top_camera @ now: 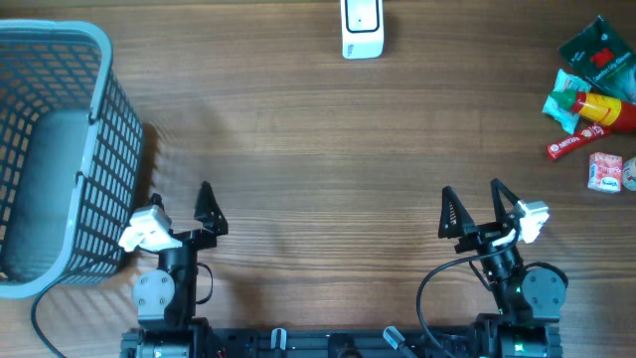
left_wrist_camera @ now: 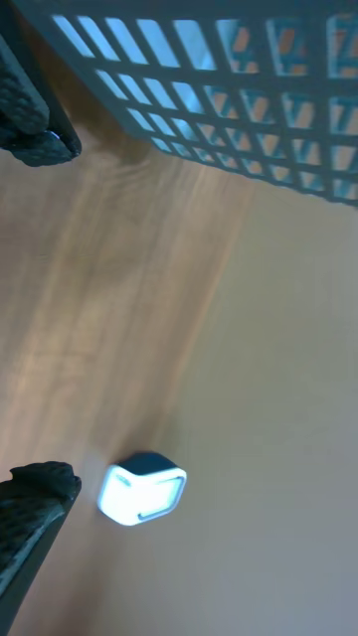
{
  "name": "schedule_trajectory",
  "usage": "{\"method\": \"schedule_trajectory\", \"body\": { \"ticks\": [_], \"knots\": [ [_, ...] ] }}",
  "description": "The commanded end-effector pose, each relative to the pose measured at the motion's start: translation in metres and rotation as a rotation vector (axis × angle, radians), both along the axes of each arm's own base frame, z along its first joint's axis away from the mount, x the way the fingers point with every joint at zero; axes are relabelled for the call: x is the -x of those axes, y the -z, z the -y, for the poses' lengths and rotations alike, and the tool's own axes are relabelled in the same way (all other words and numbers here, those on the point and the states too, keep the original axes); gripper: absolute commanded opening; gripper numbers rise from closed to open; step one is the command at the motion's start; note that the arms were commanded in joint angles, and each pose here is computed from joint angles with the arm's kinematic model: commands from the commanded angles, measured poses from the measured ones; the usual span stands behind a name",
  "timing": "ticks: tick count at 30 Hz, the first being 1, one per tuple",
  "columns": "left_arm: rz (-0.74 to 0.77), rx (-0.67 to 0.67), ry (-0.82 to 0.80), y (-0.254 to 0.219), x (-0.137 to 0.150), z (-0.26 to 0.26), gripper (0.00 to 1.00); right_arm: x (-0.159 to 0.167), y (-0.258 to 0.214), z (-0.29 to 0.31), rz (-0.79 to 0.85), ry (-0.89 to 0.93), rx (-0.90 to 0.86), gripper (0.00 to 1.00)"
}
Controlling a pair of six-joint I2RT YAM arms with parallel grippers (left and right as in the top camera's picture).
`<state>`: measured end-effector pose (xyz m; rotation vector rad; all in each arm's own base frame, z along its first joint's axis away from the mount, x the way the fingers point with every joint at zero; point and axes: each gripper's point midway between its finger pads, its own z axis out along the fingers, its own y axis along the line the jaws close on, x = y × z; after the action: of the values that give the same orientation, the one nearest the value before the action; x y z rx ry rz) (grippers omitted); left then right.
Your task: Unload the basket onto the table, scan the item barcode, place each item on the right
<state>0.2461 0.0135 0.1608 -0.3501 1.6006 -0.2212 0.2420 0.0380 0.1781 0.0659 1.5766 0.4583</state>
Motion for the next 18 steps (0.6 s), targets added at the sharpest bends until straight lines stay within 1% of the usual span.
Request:
{"method": "schedule_trajectory", "body": {
  "ticks": [1, 18],
  "knots": [
    [-0.014, -0.106, 0.060, 0.0038, 0.0000, 0.0098, 1.00, 0.0000, -0.0019, 0.0018, 0.008, 0.013, -0.006, 1.00],
    [-0.013, -0.113, 0.058, 0.0033, -0.0001, 0.0094, 1.00, 0.0000, -0.0019, 0.0018, 0.008, 0.013, -0.006, 1.00]
  ]
}}
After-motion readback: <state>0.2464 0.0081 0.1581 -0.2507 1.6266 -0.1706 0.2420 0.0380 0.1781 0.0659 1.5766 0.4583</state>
